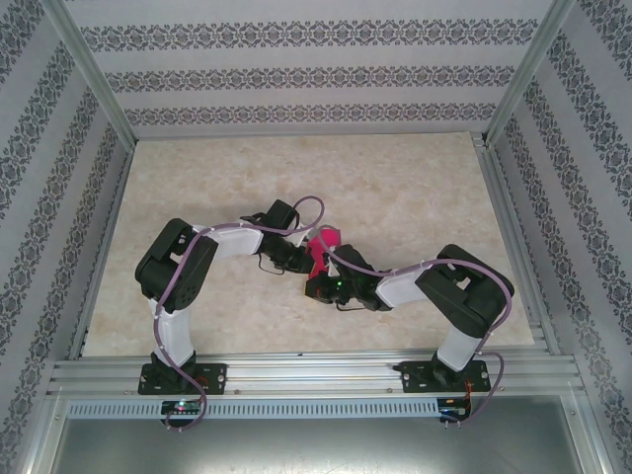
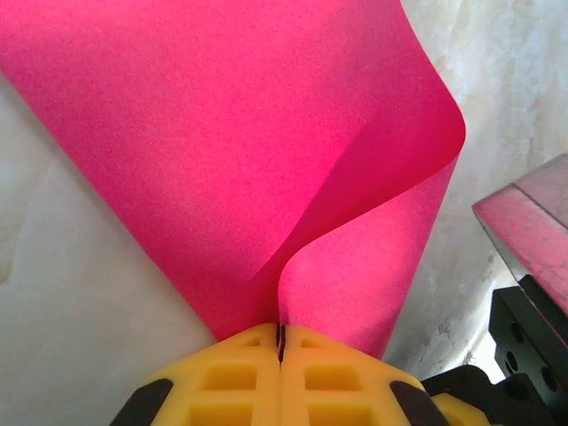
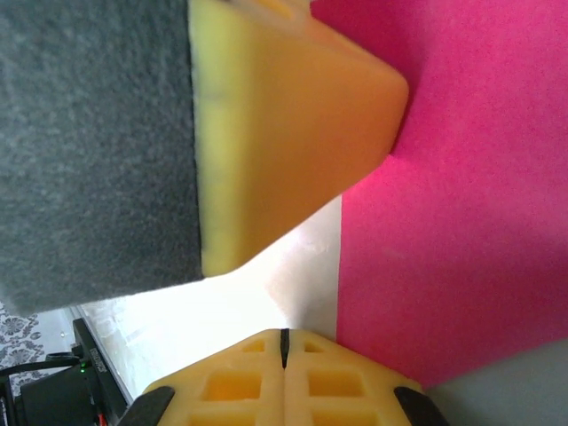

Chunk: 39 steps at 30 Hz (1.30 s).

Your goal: Fold a paper plane with a square sheet of paper (pick it up from the middle)

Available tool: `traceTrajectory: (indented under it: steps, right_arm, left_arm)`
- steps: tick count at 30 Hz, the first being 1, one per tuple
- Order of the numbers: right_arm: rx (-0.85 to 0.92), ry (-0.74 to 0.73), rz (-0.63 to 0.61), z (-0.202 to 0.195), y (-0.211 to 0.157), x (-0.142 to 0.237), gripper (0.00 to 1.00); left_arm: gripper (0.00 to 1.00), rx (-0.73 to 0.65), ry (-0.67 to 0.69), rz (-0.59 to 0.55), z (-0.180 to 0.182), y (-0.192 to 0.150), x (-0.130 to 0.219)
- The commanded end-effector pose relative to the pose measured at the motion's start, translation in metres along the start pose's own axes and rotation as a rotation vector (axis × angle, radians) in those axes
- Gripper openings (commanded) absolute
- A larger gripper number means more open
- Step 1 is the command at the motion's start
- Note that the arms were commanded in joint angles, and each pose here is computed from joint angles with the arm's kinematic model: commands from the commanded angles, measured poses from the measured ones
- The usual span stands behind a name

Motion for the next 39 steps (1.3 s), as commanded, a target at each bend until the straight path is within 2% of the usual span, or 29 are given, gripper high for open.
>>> traceTrajectory:
  steps: [1,7,16,25,34,39]
  right_arm:
    - [0.004,0.022,-0.068,0.005,0.010,0.019,0.03]
    - [0.014,0.064,-0.104,0.013,0.026,0.036,0.03]
    - [0.004,0.083,-0.042,0.016,0.026,0.012,0.03]
    - [-0.082,-0.055,-0.028,-0.033,0.020,-0.007,0.03]
    - [-0.035,0.075,-0.091,0.005,0.039,0.029,0.04]
    - [-0.031,0.078,-0.103,0.005,0.053,0.035,0.04]
  left_arm:
    - [0.02,0.031,0.061,0.073,0.020,-0.018,-0.011]
    - [0.02,0.032,0.065,0.074,0.021,-0.018,-0.011]
    - [0.02,0.030,0.066,0.078,0.021,-0.018,-0.010]
    - [0.02,0.028,0.078,0.087,0.022,-0.019,-0.011]
    - [0.02,0.026,0.085,0.093,0.023,-0.020,-0.010]
    - [0.02,0.025,0.085,0.091,0.023,-0.019,-0.010]
Point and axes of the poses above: each hand's point on the last joint's axis, 136 mm out from that joint toward the fingers, its own x axis back along the fingers, its own z axis along the line the jaws close on, y = z × x, the point moved 3 cm from there along x, back along the fingers, and after that the axes turned 9 degrees about -x, right-handed, at the moved point
